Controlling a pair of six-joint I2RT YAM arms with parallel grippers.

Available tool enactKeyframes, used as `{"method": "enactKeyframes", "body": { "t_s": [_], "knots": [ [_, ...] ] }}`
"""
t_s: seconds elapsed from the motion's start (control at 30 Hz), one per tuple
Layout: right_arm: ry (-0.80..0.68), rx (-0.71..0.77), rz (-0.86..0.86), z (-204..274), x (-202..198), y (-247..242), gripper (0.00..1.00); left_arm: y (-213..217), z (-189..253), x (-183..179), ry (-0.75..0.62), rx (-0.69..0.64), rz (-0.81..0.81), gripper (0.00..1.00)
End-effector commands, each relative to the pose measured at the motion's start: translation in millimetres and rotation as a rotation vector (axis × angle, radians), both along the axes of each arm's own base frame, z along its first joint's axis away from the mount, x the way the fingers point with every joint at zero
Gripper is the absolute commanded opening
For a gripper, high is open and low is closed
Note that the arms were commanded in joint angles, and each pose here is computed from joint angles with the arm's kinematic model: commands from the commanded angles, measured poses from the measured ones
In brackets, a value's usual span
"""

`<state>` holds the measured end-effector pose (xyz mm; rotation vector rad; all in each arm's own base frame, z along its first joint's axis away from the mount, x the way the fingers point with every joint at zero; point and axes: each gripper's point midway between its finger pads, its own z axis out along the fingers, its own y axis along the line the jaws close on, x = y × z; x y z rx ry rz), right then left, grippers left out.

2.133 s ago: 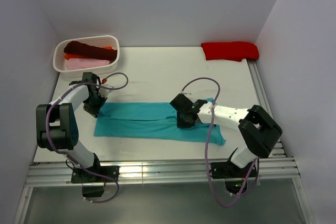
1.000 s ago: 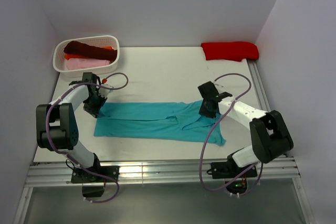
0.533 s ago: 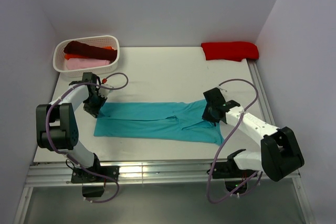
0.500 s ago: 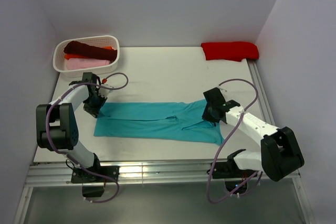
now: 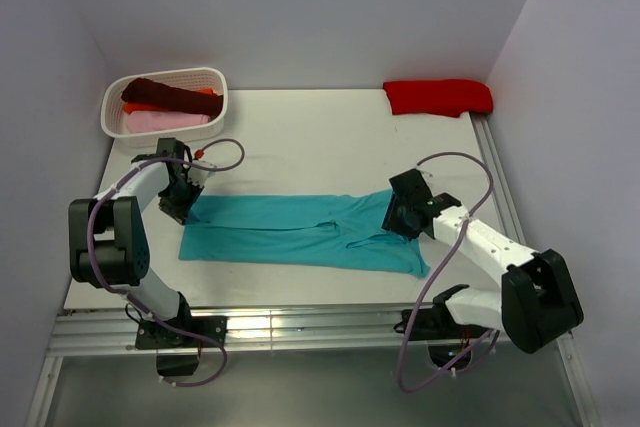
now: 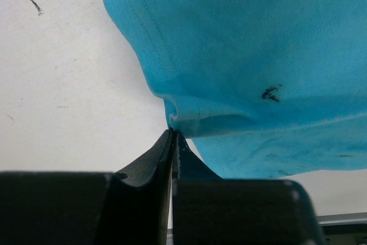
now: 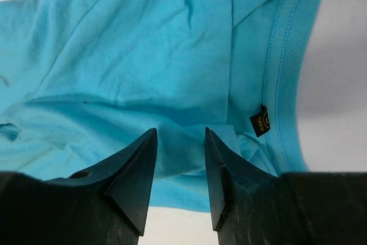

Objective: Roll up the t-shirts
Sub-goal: Fold the tshirt

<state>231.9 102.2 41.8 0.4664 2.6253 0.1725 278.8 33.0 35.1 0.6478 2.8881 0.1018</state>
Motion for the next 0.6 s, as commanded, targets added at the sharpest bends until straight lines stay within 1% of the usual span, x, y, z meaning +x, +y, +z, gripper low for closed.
{"method": "enactKeyframes", "body": {
  "t_s": [0.0,0.13,0.23,0.33,0.4,0.43,0.47,0.53,0.57],
  "knots": [
    [-0.06,-0.009,-0.019,22.7,8.8,-3.4,0.47,0.1,4.8,-1.3,-0.01,-0.009,-0.011,0.08],
    [-0.086,-0.048,-0.087,37.0,25.1,-18.2,0.5,0.0,6.3,0.7,-0.013,-0.01,-0.006,0.08],
    [-0.062,-0.118,-0.165,32.1,35.4,-43.8,0.54,0.0,6.2,-0.8,-0.008,-0.01,-0.008,0.09],
    [-0.052,-0.164,-0.23,29.4,46.8,-64.8,0.61,0.2,9.3,0.6,-0.017,-0.009,-0.011,0.09],
    [-0.046,-0.146,-0.228,23.9,53.8,-68.7,0.66,0.2,10.0,0.1,-0.013,-0.009,-0.011,0.09],
    [-0.017,-0.124,-0.211,16.0,54.7,-64.7,0.68,0.2,11.5,1.3,-0.017,-0.009,-0.011,0.09],
    [-0.01,-0.123,-0.2,12.5,56.0,-65.2,0.69,0.2,11.5,0.6,-0.014,-0.009,-0.012,0.09],
    [-0.001,-0.112,-0.188,4.4,61.1,-63.4,0.75,0.4,13.1,2.2,-0.02,-0.008,-0.014,0.11],
    [0.014,-0.111,-0.181,0.4,59.5,-62.4,0.76,0.4,13.1,2.2,-0.02,-0.008,-0.014,0.11]
  ]
}}
